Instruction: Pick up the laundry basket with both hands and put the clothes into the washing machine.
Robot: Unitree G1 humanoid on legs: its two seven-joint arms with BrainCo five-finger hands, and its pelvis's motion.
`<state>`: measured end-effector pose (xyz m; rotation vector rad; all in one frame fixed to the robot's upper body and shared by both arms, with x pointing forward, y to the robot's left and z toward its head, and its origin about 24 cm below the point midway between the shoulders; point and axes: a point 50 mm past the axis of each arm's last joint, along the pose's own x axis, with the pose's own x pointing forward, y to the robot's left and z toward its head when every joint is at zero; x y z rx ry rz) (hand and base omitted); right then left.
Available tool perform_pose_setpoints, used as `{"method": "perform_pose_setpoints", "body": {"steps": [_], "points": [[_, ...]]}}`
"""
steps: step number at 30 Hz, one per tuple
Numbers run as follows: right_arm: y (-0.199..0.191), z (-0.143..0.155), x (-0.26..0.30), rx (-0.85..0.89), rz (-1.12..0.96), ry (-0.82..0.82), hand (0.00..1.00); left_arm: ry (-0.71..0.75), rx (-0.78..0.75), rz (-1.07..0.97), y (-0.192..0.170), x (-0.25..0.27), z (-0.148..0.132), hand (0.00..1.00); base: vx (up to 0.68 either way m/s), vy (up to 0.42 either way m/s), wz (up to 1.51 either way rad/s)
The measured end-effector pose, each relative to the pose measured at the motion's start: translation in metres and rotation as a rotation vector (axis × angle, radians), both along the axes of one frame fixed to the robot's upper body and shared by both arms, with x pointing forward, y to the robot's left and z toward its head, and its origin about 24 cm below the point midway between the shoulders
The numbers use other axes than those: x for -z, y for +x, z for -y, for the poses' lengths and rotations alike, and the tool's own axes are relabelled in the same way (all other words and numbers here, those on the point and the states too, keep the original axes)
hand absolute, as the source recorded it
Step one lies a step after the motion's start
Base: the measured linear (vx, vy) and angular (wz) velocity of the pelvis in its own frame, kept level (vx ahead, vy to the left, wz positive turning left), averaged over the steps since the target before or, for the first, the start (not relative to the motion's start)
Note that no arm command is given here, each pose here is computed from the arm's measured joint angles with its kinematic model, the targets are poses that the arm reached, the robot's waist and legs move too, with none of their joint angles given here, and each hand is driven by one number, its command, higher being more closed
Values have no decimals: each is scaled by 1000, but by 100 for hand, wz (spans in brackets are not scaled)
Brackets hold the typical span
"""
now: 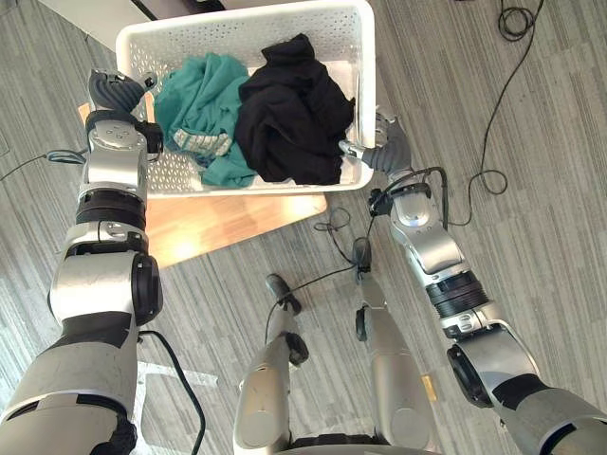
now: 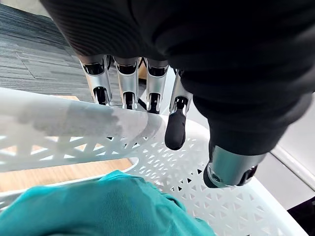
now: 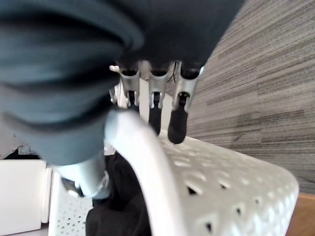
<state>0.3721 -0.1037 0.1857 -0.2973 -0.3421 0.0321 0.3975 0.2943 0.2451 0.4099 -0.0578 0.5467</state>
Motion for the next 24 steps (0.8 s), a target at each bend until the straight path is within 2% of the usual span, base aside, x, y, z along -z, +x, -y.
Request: {"method": "perform_pose_setpoints", "body": {"steps": [5,15,17,22,24], "points": [[1,2,2,12,-3,-33,100,-3,23,-48,-3,17,-7,100,7,-22,4],[8,-5,15,-46,-87,-86,100,-113,41,-180,-28,102,-32,100,1,-16,1],[9,-6,22,-56,-116,-99,100,-148,12,-221,-37,120,-39,100,-20,-28,11],[12,0,36,-55,-180,-111,100,-269,-93,-531,-86,207,-57,100,-8,-20,19],[13,2,42,-59,-206,-117,100,-283,-112,-555,-95,216,-60,100,13,-14,22]]}}
